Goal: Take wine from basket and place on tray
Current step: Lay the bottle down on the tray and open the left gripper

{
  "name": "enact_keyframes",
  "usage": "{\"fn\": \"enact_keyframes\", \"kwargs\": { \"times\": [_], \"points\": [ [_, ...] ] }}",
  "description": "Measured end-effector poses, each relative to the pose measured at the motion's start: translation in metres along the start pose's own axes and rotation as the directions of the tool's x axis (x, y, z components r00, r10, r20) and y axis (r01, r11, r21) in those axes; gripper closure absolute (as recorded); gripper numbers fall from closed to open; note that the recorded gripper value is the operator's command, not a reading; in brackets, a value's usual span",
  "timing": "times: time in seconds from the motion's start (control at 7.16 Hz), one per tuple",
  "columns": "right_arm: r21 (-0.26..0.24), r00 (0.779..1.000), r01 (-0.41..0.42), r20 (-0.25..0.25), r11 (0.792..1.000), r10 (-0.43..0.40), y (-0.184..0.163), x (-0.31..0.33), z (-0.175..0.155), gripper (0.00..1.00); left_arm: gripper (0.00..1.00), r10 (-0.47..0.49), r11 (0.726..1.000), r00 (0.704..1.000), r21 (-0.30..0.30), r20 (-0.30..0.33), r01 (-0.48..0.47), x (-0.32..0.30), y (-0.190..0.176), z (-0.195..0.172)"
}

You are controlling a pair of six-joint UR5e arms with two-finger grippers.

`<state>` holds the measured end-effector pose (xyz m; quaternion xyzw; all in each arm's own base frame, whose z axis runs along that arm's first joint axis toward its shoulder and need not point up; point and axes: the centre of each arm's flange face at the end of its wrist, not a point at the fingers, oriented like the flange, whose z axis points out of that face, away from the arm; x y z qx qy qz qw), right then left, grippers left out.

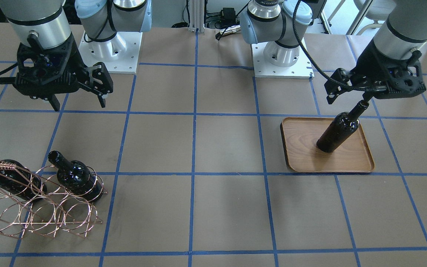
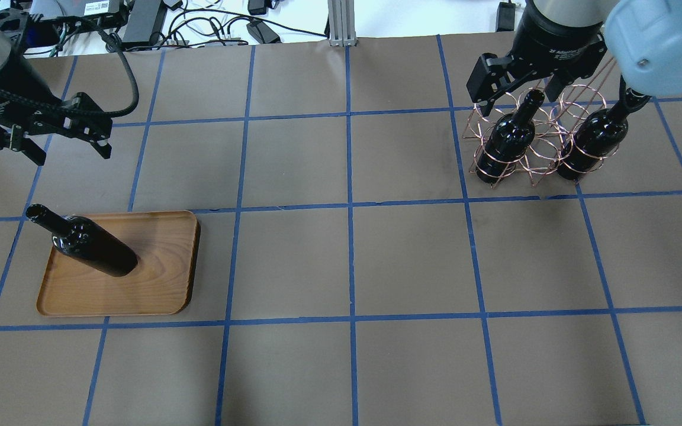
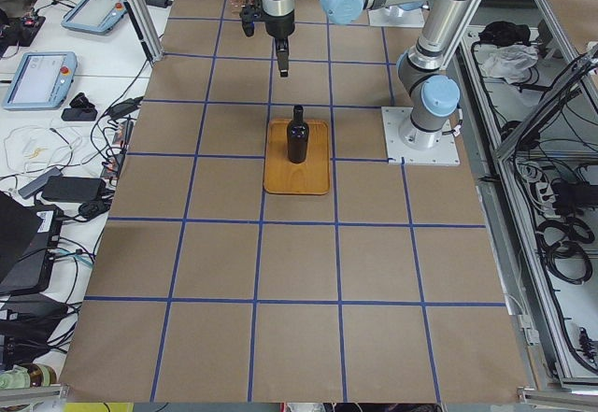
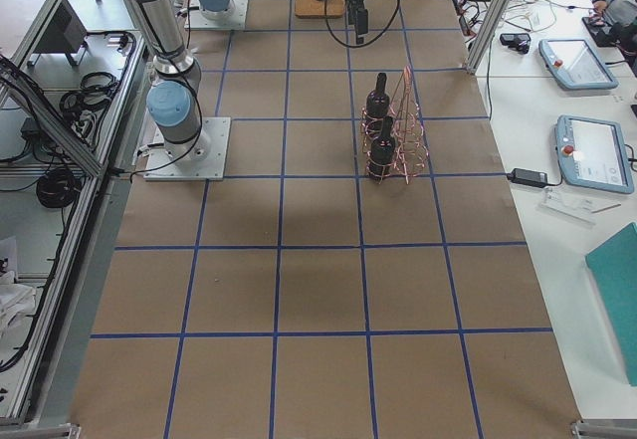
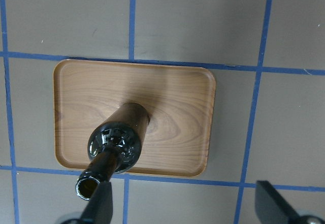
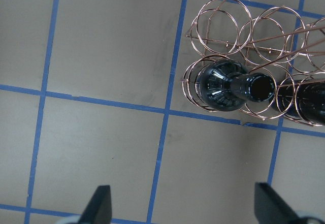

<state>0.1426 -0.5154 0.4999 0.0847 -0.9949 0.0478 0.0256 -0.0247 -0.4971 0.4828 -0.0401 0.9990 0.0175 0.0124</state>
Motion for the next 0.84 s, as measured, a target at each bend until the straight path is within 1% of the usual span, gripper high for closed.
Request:
{"fn": "enact_keyframes", "kwargs": {
  "times": [0.28,0.42,0.84],
  "points": [
    [0.0,1.0,0.0,0.0,1.0,0.0,0.0,0.0,0.0,0.0,0.0,0.081,0.996,0.997,0.028,-0.01,-0.081,0.059,0.007,-0.003],
    [-0.001,1.0,0.0,0.001,1.0,0.0,0.0,0.0,0.0,0.0,0.0,0.098,0.994,0.995,0.039,-0.016,-0.098,0.078,0.011,-0.003],
    [0.0,1.0,0.0,0.002,1.0,0.0,0.0,0.0,0.0,0.0,0.0,0.124,0.991,0.992,0.056,-0.033,-0.122,0.094,0.018,-0.007]
  ]
}}
